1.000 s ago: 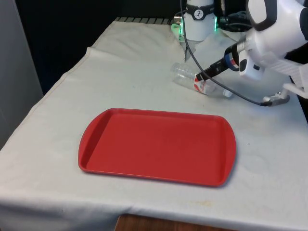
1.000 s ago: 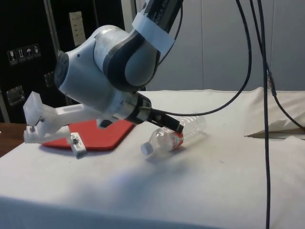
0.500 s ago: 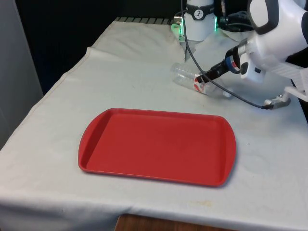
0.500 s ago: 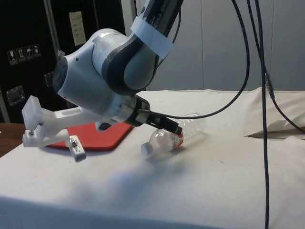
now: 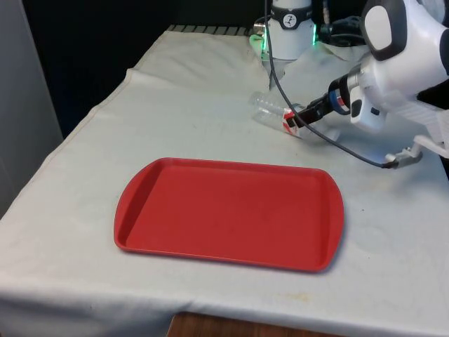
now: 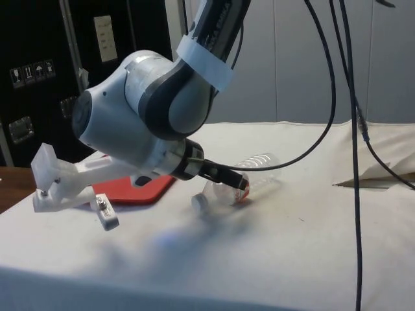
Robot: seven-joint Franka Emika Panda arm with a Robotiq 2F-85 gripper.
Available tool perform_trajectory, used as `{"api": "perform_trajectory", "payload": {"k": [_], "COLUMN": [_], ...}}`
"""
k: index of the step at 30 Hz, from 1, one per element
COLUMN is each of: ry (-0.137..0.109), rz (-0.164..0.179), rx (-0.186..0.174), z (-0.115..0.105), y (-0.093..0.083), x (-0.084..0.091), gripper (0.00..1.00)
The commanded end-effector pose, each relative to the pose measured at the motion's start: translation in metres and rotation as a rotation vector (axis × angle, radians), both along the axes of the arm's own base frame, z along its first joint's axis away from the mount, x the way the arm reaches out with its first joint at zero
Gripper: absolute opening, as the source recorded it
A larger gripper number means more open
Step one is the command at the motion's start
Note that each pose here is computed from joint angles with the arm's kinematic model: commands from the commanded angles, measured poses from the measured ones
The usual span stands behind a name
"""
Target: Place the bottle upright on the tray.
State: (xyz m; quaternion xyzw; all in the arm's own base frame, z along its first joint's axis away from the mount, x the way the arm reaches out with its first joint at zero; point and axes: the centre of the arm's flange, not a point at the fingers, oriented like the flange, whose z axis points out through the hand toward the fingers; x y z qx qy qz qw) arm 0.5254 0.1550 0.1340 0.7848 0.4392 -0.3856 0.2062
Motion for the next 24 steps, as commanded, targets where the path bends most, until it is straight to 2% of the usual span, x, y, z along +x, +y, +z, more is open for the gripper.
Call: {"api": "perform_trajectory", "payload": {"k": [1, 4, 5, 6, 13, 14, 16, 24], "ry": [-0.001, 0.003, 0.002, 0.005, 0.014, 0.012, 0.015, 0.013], "rz": [0.003, 0.005, 0.005, 0.006, 0.008, 0.006, 0.006, 0.009], "rx": [-0.01, -0.021, -0.011, -0.024, -0.045, -0.034, -0.047, -0.039], "z": [-0.0028, -0.0055, -0.0052, -0.0065, -0.0076, -0.0065, -0.007, -0.0063], "y": [0.0004, -0.0002, -0.0006, -0.0006, -0.0009, -0.0017, -0.0006, 0.0003], "x": [0.0001, -0.0009, -0.0014, -0.0014, -0.0037, -0.0041, -0.0041, -0.0052], "gripper": [1.0, 1.0, 1.0, 1.0, 1.0, 1.0, 1.0, 1.0]}}
